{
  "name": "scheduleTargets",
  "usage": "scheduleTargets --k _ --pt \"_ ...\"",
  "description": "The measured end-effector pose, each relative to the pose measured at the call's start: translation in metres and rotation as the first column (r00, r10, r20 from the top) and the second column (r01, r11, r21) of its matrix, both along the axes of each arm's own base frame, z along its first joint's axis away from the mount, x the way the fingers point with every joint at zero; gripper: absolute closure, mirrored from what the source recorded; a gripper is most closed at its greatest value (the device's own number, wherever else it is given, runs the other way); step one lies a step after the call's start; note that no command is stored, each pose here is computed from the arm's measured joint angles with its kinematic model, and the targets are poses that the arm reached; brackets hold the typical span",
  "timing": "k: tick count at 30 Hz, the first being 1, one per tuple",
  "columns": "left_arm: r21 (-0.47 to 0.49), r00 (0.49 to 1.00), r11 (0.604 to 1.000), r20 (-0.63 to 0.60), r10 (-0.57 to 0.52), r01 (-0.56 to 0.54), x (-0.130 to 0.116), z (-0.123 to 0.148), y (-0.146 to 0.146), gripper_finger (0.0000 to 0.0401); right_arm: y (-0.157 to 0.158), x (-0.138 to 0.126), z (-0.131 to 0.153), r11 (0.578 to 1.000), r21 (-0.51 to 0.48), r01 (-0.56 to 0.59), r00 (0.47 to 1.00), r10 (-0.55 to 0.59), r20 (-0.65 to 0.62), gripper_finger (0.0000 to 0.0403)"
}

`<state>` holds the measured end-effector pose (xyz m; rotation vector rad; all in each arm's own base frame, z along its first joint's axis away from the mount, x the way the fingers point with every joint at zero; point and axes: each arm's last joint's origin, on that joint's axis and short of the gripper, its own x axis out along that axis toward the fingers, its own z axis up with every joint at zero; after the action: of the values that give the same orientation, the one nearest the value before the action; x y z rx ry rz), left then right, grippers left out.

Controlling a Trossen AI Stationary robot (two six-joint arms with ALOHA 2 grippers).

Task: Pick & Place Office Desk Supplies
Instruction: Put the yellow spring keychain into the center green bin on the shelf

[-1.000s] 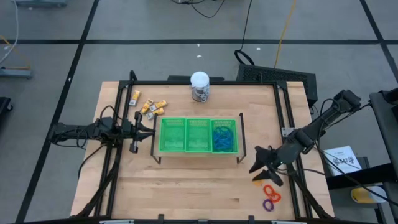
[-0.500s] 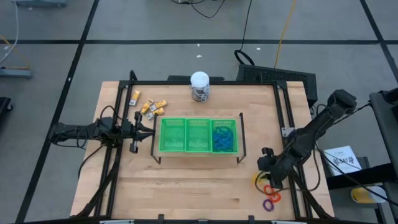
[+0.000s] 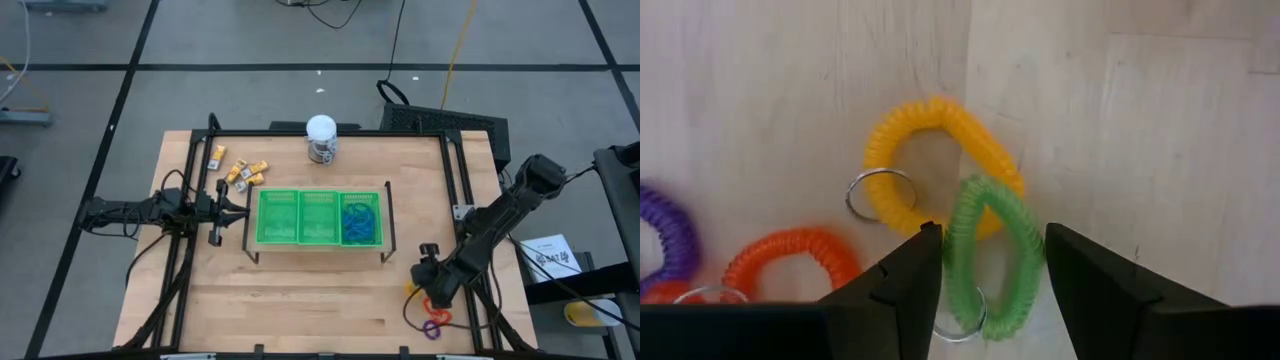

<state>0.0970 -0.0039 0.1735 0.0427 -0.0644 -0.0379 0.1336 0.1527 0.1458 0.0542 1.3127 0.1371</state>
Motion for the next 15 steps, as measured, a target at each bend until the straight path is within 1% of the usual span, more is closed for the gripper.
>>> scheduleTargets --k 7,15 --pt "0.0 1.0 1.0 0.001 0.0 0.0 0.0 0.0001 0.0 0.0357 0.0015 0.0016 -0.0074 0.999 -0.034 0.003 1.0 -0.004 -0.025 0.0234" --pt "0.0 1.0 1.0 0.0 0.0 0.0 0.0 0.0 0.0 0.0357 0.0008 0.0009 -0.0065 0.999 -0.025 0.027 0.999 -0.028 -0.028 0.0234"
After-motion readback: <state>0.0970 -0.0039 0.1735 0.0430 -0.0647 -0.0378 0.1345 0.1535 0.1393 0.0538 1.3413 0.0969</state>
